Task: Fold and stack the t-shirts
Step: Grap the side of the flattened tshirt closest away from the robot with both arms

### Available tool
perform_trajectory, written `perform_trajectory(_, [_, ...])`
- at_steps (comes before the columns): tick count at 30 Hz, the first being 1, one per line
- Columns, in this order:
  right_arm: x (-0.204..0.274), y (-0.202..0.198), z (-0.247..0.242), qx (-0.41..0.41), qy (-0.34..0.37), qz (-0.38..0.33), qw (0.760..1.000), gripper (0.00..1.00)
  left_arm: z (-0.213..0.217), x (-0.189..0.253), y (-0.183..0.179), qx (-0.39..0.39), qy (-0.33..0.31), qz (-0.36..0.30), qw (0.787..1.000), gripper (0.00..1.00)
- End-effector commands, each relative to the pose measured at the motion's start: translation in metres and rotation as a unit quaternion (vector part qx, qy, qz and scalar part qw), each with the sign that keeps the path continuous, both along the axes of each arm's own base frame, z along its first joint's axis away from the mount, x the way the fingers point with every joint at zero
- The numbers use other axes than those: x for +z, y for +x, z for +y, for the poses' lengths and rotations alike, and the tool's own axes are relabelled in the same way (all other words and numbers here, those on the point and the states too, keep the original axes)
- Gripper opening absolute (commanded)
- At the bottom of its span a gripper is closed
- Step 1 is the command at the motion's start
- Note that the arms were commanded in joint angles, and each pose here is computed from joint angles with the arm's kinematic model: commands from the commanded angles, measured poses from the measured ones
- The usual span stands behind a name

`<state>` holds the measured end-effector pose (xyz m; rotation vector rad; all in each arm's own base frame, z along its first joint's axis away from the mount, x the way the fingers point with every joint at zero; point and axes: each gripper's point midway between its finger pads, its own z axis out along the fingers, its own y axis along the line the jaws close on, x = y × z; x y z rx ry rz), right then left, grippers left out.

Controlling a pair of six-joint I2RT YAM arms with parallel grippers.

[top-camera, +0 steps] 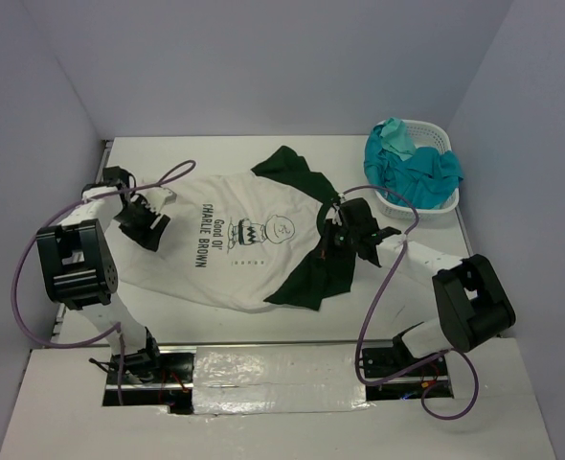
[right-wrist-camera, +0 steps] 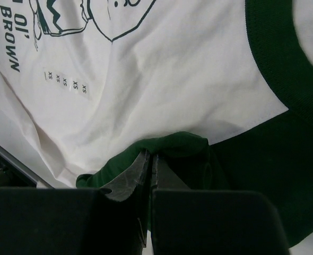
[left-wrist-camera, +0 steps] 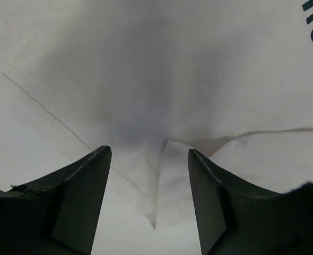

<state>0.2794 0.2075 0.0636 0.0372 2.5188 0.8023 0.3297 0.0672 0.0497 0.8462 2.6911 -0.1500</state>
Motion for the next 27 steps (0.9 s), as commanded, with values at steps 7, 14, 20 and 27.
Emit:
perform_trajectory(7, [0.010, 0.015, -0.002, -0.021, -0.002, -0.018, 1.000, 0.00, -0.013, -0.023, -0.024, 0.013, -0.026, 0.028, 0.999, 0.57])
perform_trajectory(14, [0.016, 0.016, -0.008, -0.025, -0.014, -0.021, 0.999, 0.00, -0.005, -0.011, -0.016, 0.026, -0.008, 0.008, 1.000, 0.05])
perform_trajectory(20, [0.018, 0.015, -0.015, -0.033, -0.016, -0.026, 0.999, 0.00, 0.008, 0.012, -0.015, 0.057, 0.004, -0.017, 0.998, 0.00])
perform_trajectory(27, [0.026, 0.018, -0.019, -0.034, -0.018, -0.037, 0.999, 0.00, 0.015, 0.023, -0.022, 0.077, 0.025, -0.029, 0.996, 0.00])
